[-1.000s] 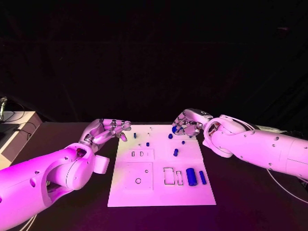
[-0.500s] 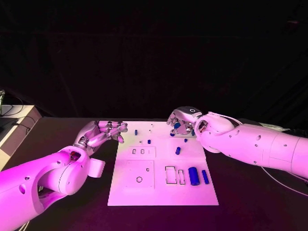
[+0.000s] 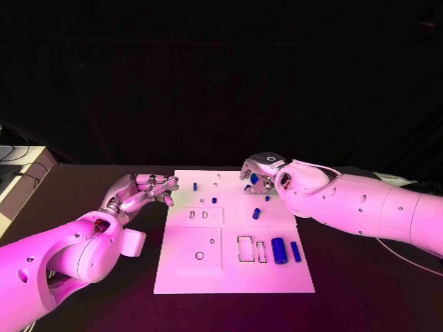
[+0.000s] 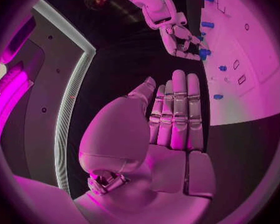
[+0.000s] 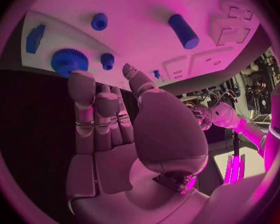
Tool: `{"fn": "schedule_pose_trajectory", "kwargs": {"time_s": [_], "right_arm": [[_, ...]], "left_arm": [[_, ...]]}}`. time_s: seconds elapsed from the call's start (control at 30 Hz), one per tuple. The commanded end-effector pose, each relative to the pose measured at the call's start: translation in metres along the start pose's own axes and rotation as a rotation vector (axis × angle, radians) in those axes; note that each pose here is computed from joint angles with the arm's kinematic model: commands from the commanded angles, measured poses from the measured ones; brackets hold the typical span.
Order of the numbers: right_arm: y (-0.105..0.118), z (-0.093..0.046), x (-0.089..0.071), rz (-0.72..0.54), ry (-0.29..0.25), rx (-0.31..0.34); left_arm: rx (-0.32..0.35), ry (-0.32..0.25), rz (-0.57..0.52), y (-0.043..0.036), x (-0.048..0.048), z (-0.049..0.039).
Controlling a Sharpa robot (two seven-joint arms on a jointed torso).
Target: Assemble the parts on the task board
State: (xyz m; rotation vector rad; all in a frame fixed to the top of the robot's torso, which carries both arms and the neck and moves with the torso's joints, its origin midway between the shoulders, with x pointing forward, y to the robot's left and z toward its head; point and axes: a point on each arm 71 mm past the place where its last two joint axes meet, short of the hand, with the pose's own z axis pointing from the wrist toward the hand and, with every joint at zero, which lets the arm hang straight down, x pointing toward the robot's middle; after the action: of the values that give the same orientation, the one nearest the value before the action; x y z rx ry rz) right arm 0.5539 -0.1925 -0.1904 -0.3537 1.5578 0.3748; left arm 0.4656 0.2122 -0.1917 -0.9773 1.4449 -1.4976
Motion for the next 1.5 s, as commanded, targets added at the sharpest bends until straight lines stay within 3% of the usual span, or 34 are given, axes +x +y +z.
{"fn": "schedule_pose_trajectory", "kwargs": {"time_s": [0.03, 1.13, 1.5], "right_arm": [[-0.0023, -0.0009, 0.0035, -0.041, 0.045, 0.021], [-0.0102, -0.0020, 0.0073, -0.039, 0.082, 0.057], [-0.0097, -0.0024, 0.0059, -0.034, 0.064, 0.055]], "left_arm": [[0.003, 0.023, -0.008, -0.0006, 0.0019, 0.0002], [-0.013, 0.015, -0.004, 0.0029, -0.0035, 0.0013], [-0.020, 0.015, -0.004, 0.0044, -0.0048, 0.0010]]}}
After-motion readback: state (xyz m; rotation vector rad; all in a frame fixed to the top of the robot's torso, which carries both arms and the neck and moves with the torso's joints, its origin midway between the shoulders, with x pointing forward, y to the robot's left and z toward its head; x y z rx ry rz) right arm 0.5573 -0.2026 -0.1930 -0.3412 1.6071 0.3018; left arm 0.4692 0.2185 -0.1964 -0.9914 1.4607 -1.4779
